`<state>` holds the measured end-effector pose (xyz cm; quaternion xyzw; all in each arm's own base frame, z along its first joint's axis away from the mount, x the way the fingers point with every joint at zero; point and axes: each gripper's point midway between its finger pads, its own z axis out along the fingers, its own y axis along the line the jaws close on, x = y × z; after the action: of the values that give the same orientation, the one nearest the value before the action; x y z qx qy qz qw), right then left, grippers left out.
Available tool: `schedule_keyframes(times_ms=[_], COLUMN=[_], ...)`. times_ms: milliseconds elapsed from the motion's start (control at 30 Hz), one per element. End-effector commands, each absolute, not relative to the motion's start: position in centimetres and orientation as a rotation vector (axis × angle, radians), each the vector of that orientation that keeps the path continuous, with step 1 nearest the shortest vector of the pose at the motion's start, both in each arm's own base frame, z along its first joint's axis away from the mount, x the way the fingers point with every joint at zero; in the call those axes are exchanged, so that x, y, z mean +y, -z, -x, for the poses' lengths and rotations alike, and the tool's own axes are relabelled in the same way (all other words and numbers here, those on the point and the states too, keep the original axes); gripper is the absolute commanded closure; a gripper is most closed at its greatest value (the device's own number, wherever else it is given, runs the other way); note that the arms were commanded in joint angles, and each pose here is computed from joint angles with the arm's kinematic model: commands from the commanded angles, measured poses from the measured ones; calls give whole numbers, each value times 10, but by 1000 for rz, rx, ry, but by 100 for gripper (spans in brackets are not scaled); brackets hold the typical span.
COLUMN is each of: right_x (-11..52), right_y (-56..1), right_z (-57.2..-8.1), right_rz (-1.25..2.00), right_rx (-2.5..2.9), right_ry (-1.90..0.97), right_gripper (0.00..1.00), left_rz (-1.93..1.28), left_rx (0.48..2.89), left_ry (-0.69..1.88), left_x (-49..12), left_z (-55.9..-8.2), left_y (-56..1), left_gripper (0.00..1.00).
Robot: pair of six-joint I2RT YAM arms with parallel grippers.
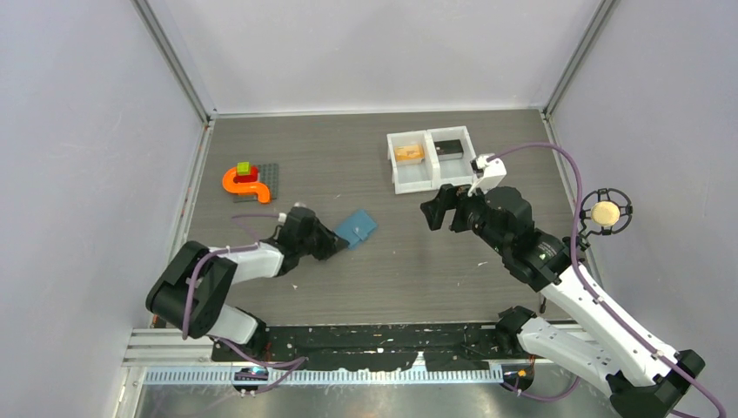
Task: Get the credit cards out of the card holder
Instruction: Move the card holder to the center of the board, then open the card holder at the center of the board.
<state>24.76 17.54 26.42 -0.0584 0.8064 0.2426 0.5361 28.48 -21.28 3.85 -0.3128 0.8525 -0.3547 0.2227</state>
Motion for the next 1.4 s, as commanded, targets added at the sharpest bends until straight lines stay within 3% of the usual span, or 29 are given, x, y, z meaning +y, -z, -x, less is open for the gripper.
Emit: schedule_keyframes(times_ms=[0,133,333,433,733,867,1133,1367], right_x=[161,164,173,177,219,232,272,297], right_y=[-248,-221,-194,-183,-154,-139,-107,-87], right_z=[-249,-244,-243,-242,-230,-223,-210,-208], right_rz=[14,-73,-158,-196,9,71,187,243], right_rx=[1985,2089,2198,2229,2312,2359,2442,2487], right_ry=[-518,-536,-555,-574,-688,-635,-530,-477], right_gripper=[8,14,27,36,42,50,48,46], left_rz=[877,755,497,457,369,206,-61,-138], left_rx=[2380,2446,2501,2505,2371,2289,2220,2167], left_ry=[978,998,905,846,818,733,623,564], left_x=[-223,-246,-272,-265,-232,-207,-176,-149], left_z=[-251,-219,-195,-195,-207,-208,-190,-174], left_y=[-25,-28,-53,-61,-110,-146,-190,-190], left_gripper=[100,98,72,64,46,39,32,29])
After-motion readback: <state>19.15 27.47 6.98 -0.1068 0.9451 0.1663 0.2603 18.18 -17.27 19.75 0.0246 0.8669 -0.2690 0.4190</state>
